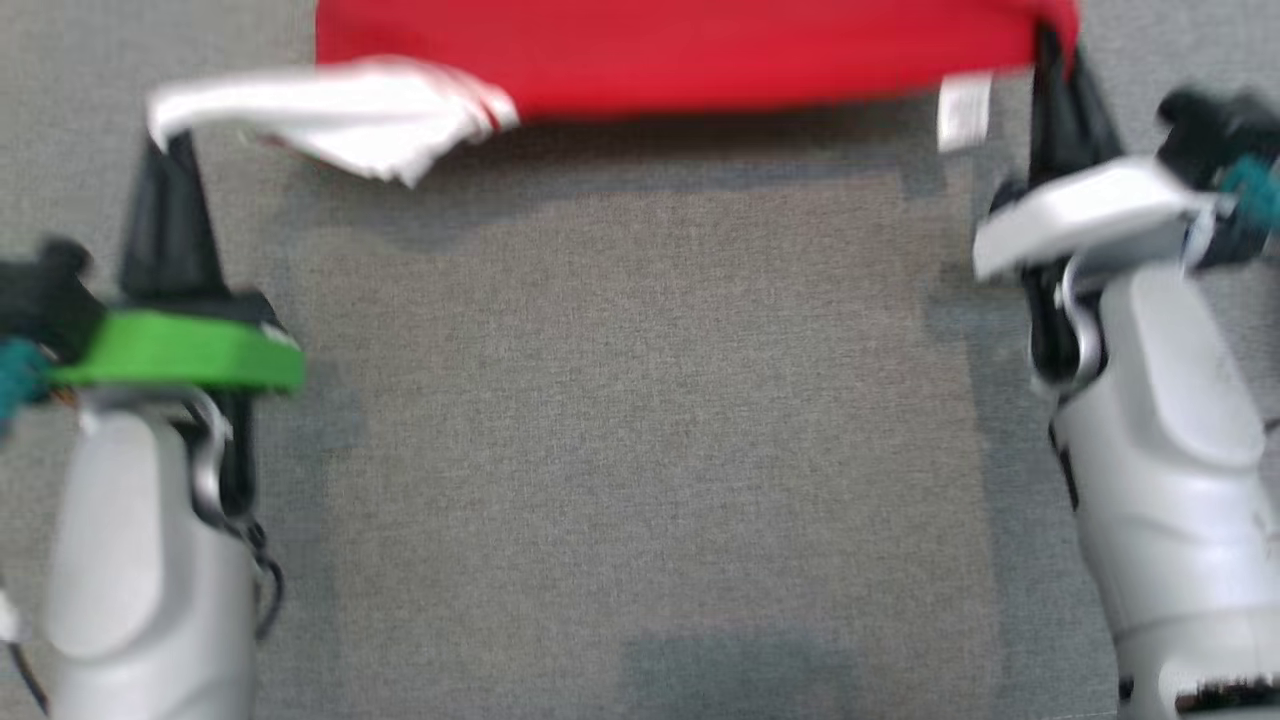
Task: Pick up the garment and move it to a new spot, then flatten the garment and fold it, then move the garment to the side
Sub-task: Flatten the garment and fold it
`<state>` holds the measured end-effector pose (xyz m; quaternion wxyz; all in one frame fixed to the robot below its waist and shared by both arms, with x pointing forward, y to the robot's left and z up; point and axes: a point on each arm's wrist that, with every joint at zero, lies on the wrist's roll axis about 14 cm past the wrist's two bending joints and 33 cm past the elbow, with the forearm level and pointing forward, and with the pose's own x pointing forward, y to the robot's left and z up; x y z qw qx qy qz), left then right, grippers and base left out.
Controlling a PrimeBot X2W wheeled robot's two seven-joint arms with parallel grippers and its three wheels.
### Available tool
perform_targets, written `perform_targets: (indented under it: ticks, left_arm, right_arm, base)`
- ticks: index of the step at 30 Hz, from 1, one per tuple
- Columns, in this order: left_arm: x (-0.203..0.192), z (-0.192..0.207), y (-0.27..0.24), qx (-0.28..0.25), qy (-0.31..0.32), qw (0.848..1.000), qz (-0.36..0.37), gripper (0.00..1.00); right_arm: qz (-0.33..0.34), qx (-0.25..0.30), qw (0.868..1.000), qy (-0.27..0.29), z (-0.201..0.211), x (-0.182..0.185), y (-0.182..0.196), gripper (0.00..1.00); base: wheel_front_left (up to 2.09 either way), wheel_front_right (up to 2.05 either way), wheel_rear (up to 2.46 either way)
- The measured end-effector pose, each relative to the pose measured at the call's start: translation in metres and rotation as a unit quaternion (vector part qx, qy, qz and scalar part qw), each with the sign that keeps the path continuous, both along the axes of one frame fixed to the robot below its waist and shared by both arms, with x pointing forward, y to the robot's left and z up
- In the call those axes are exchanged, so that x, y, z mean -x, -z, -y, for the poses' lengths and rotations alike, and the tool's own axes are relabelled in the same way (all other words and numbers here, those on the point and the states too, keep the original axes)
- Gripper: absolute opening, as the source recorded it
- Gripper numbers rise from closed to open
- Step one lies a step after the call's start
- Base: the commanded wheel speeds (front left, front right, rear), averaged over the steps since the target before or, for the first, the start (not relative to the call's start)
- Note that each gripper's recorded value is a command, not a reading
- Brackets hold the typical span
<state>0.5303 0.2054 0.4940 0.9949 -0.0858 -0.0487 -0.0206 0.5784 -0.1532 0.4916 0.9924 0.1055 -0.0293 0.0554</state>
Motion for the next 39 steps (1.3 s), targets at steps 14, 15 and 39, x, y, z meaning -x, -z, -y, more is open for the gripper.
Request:
perform_targets:
  ticks: [14, 15, 39]
  left_arm:
    - [0.112, 0.016, 0.08, 0.064, -0.018, 0.988, -0.141, 0.0]
    - [0.118, 0.011, 0.079, 0.069, -0.027, 0.987, -0.141, 0.0]
    - [0.237, 0.013, 0.084, 0.094, -0.037, 0.983, -0.155, 0.0]
  right_arm:
    - [-0.137, -0.035, 0.99, 0.015, 0.011, 0.121, 0.078, 0.0]
    - [-0.141, -0.035, 0.989, 0.015, 0.011, 0.128, 0.079, 0.0]
    - [-0.175, -0.043, 0.984, -0.016, -0.006, 0.235, 0.09, 0.0]
  base:
    - [0.0, 0.0, 0.0]
    - [0.0, 0.0, 0.0]
    - [0.0, 0.0, 0.0]
